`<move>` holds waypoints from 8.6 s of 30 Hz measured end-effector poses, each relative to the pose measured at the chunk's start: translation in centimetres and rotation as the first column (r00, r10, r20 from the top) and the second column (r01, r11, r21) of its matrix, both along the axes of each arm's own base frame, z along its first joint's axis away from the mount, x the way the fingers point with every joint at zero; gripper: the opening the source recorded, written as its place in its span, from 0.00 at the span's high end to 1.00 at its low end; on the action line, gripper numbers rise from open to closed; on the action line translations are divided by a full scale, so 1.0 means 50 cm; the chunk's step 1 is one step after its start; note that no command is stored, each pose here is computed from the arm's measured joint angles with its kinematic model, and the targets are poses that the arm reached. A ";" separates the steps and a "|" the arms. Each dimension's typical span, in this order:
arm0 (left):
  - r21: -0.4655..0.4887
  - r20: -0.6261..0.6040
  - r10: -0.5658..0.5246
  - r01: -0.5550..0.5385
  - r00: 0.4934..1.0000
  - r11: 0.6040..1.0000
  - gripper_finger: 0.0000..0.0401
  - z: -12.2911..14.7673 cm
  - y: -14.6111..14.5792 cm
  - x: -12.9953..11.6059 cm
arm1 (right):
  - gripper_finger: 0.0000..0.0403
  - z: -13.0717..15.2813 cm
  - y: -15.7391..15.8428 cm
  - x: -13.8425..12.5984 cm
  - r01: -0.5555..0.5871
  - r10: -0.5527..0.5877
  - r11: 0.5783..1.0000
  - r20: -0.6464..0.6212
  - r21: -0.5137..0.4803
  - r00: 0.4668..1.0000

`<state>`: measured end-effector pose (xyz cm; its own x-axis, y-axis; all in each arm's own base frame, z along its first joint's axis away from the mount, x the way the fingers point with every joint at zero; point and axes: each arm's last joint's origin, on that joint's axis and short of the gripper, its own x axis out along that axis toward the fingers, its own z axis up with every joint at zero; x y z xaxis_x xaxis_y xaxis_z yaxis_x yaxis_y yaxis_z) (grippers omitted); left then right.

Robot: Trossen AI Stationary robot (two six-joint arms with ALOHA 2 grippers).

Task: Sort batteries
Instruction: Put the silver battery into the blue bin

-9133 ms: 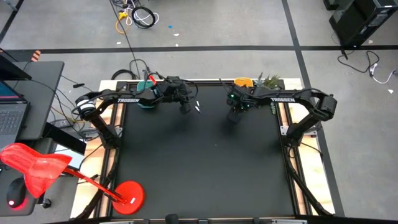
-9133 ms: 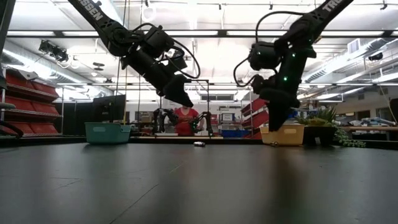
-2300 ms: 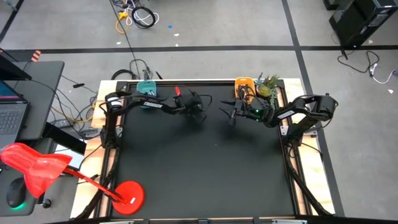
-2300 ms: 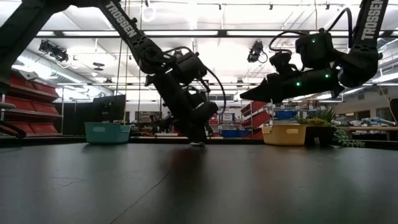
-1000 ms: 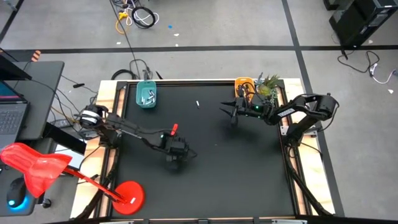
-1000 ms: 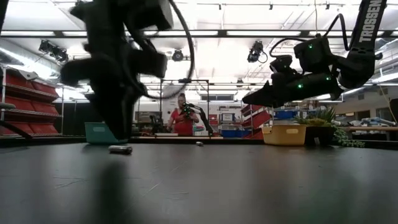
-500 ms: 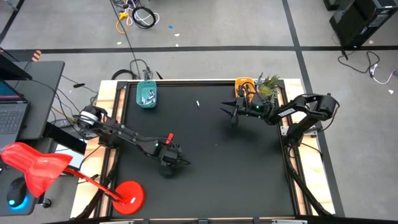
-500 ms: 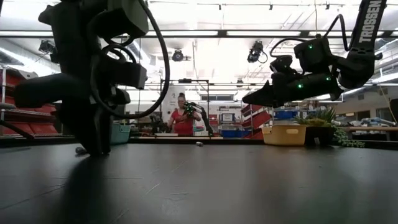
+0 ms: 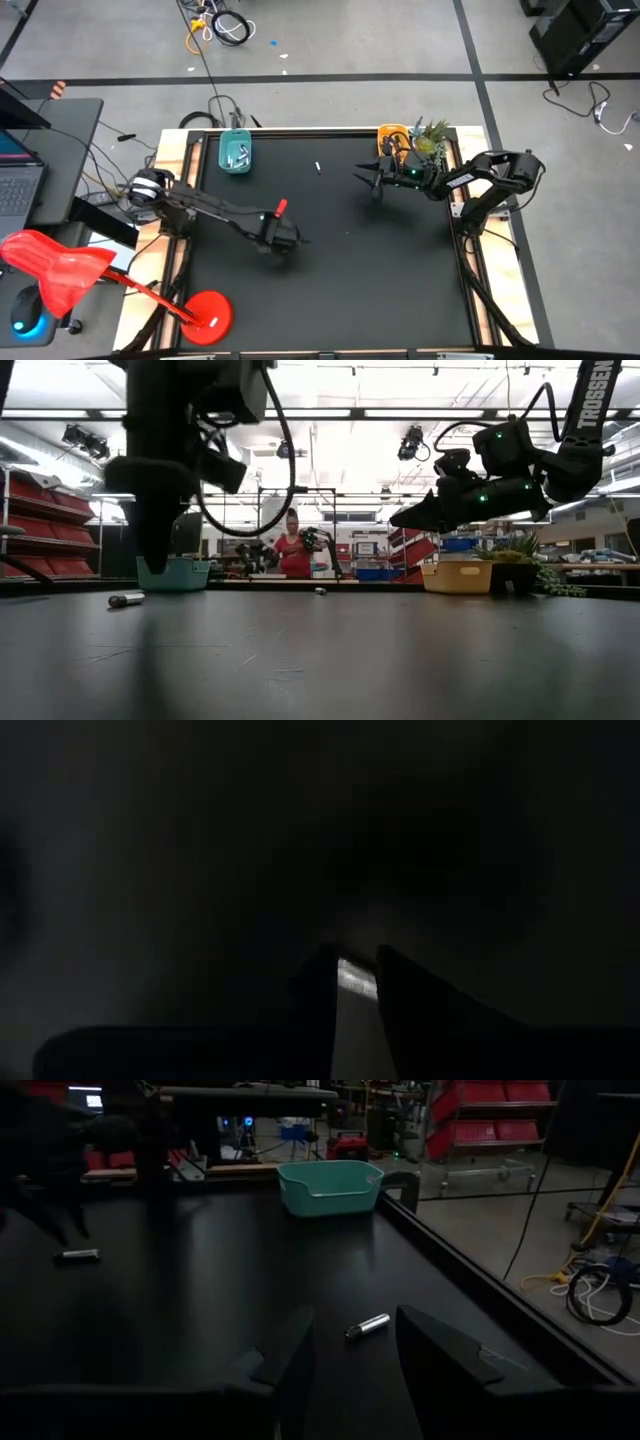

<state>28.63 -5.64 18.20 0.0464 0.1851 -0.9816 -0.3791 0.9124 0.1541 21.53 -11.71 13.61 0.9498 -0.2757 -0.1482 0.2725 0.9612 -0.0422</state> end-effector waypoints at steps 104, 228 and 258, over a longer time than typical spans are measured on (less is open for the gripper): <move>-0.211 0.187 0.541 -0.504 0.820 0.838 0.75 -0.112 0.035 -0.035 | 0.62 0.014 0.003 0.000 -0.257 0.259 0.966 0.059 -0.036 0.964; -0.088 0.571 0.676 -0.784 0.466 0.615 0.79 -0.140 0.400 0.221 | 0.62 0.017 -0.030 -0.033 -0.271 0.264 0.960 0.112 0.062 0.958; -0.090 0.686 0.525 -0.657 0.503 0.748 0.90 0.013 0.368 0.212 | 0.62 0.008 -0.036 -0.036 -0.185 0.179 0.979 0.072 0.088 0.981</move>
<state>39.21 12.76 18.85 0.4522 0.5608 -0.6935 -0.8770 0.4210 -0.2314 19.74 -13.52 14.00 0.9910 -0.0848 -0.1036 0.0916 0.9938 0.0627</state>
